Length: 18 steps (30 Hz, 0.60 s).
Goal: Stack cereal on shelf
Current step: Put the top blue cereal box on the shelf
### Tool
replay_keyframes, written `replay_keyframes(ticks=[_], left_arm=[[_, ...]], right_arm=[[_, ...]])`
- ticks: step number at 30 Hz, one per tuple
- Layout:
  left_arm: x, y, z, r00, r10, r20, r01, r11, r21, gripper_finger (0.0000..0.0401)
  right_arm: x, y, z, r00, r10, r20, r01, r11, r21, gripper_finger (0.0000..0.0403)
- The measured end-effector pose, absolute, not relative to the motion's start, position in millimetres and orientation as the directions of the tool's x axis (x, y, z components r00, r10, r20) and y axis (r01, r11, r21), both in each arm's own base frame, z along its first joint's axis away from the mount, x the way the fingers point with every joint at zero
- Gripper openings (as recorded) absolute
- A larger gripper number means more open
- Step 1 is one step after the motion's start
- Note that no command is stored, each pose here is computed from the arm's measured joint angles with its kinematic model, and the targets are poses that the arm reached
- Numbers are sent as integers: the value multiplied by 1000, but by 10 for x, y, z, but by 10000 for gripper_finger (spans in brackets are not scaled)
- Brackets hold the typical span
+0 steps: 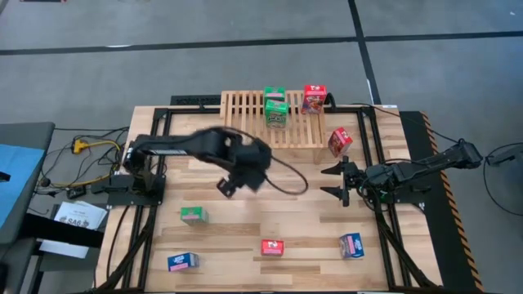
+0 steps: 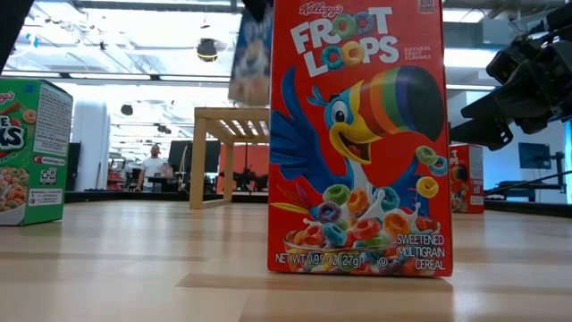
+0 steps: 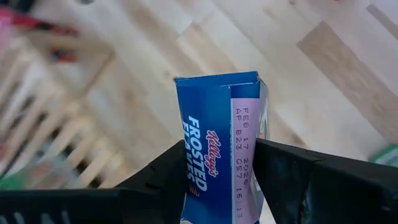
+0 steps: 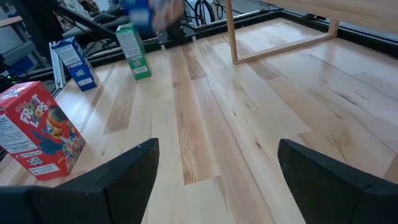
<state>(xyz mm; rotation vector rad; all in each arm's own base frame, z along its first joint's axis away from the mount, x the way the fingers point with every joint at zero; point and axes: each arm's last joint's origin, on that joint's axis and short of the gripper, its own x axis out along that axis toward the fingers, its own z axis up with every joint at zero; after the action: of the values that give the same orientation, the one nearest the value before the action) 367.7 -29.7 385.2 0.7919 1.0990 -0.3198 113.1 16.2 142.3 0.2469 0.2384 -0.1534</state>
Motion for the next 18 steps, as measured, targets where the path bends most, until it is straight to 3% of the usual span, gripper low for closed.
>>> replay_keyframes(ticks=[7, 18], left_arm=[[3218, 136, 4551, 541, 275, -795, 408, 740, 534, 156], [2968, 1252, 4685, 545, 439, -714, 93, 815, 572, 155]], right_arm=[[1131, 162, 1423, 960, -121, -252, 179, 958, 223, 354], [1131, 162, 1425, 961, -121, -251, 178, 959, 220, 354]])
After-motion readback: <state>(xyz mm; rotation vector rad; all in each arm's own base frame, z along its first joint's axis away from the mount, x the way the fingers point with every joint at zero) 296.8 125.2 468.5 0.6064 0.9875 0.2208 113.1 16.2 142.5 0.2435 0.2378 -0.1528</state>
